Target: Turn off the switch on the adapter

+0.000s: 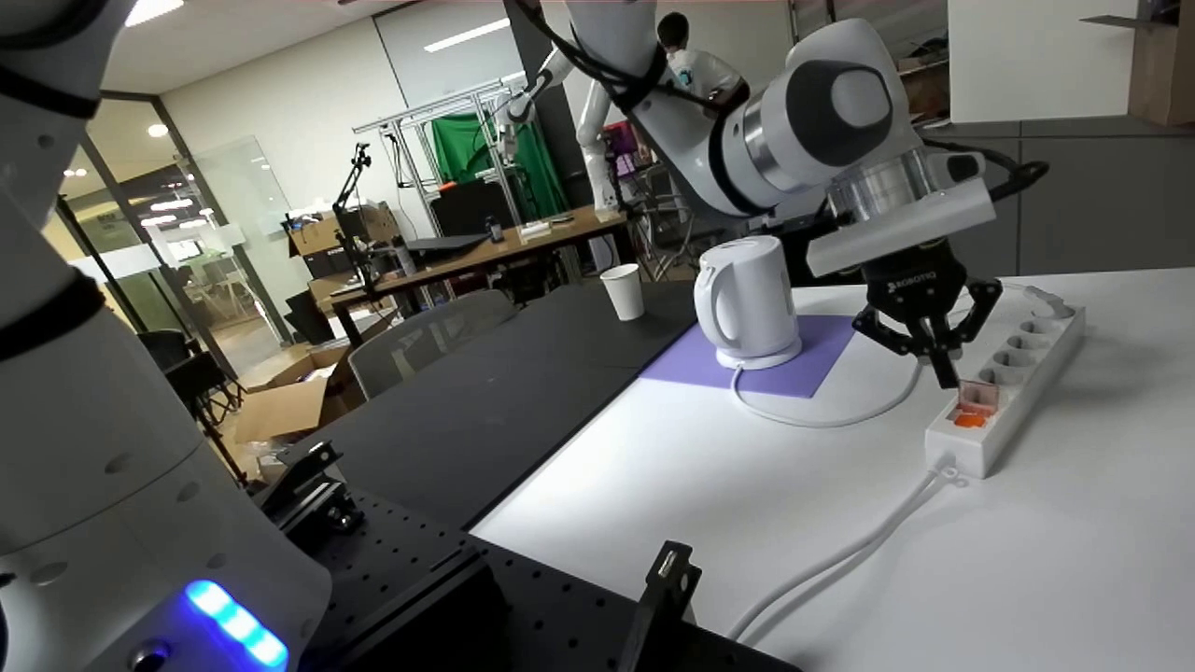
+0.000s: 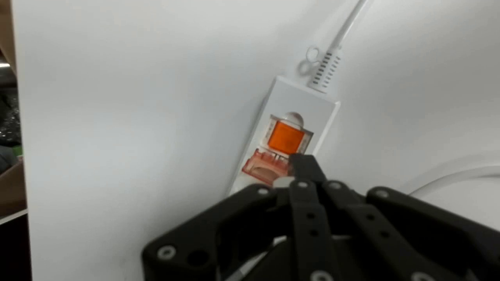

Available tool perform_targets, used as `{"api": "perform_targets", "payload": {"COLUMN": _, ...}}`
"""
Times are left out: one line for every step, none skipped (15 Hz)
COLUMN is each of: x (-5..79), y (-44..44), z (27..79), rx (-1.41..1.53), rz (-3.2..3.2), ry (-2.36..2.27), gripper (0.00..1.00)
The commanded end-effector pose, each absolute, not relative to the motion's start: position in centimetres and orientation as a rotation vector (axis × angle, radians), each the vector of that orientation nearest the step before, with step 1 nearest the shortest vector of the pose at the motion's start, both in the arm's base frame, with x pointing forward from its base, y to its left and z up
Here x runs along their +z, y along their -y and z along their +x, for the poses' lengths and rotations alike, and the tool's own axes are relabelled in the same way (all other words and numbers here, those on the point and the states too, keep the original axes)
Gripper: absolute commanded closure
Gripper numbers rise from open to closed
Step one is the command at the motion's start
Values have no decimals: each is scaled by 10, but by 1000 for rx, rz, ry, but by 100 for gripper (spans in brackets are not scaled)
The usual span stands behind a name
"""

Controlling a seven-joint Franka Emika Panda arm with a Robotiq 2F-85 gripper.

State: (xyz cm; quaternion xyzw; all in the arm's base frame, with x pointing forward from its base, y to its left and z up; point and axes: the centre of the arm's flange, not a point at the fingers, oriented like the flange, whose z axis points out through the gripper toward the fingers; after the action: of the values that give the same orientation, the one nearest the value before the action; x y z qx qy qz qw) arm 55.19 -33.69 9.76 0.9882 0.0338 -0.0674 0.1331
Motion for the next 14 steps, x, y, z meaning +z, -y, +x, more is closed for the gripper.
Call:
{"api": "perform_targets", "payload": {"x": 159, "y": 315, "z": 547, "rx": -310, "rz": 2772, "ry": -89, "gripper": 100}}
{"api": "perform_targets", "payload": {"x": 171, "y": 313, "z": 548, "rx": -338, "rz": 2749, "ry": -100, "gripper": 100}}
{"api": "perform_targets", "payload": {"x": 183, "y": 312, "z": 549, "rx": -362, "rz": 2726, "ry": -110, "gripper": 100}}
{"api": "perform_targets", "payload": {"x": 193, "y": 311, "z": 550, "rx": -382, "rz": 2712, "ry": -122, "gripper": 100}}
{"api": "perform_targets", "payload": {"x": 203, "y": 310, "z": 550, "rx": -390, "rz": 2696, "ry": -136, "gripper": 100}}
{"api": "perform_targets", "payload": {"x": 211, "y": 309, "z": 550, "rx": -398, "rz": 2690, "ry": -149, "gripper": 100}}
{"api": "perform_targets", "payload": {"x": 219, "y": 310, "z": 549, "rx": -390, "rz": 2697, "ry": -164, "gripper": 100}}
{"api": "perform_targets", "payload": {"x": 226, "y": 310, "z": 549, "rx": -364, "rz": 2720, "ry": -162, "gripper": 100}}
{"api": "perform_targets", "payload": {"x": 233, "y": 311, "z": 548, "rx": -322, "rz": 2754, "ry": -129, "gripper": 75}}
{"api": "perform_targets", "payload": {"x": 237, "y": 311, "z": 548, "rx": -310, "rz": 2780, "ry": -118, "gripper": 74}}
{"api": "perform_targets", "payload": {"x": 242, "y": 311, "z": 548, "rx": -288, "rz": 2798, "ry": -101, "gripper": 69}}
{"api": "perform_targets", "payload": {"x": 246, "y": 312, "z": 548, "rx": -271, "rz": 2824, "ry": -73, "gripper": 61}}
{"api": "perform_targets", "payload": {"x": 251, "y": 313, "z": 548, "rx": -236, "rz": 2851, "ry": -41, "gripper": 54}}
{"api": "perform_targets", "payload": {"x": 256, "y": 314, "z": 548, "rx": -202, "rz": 2875, "ry": -12, "gripper": 46}}
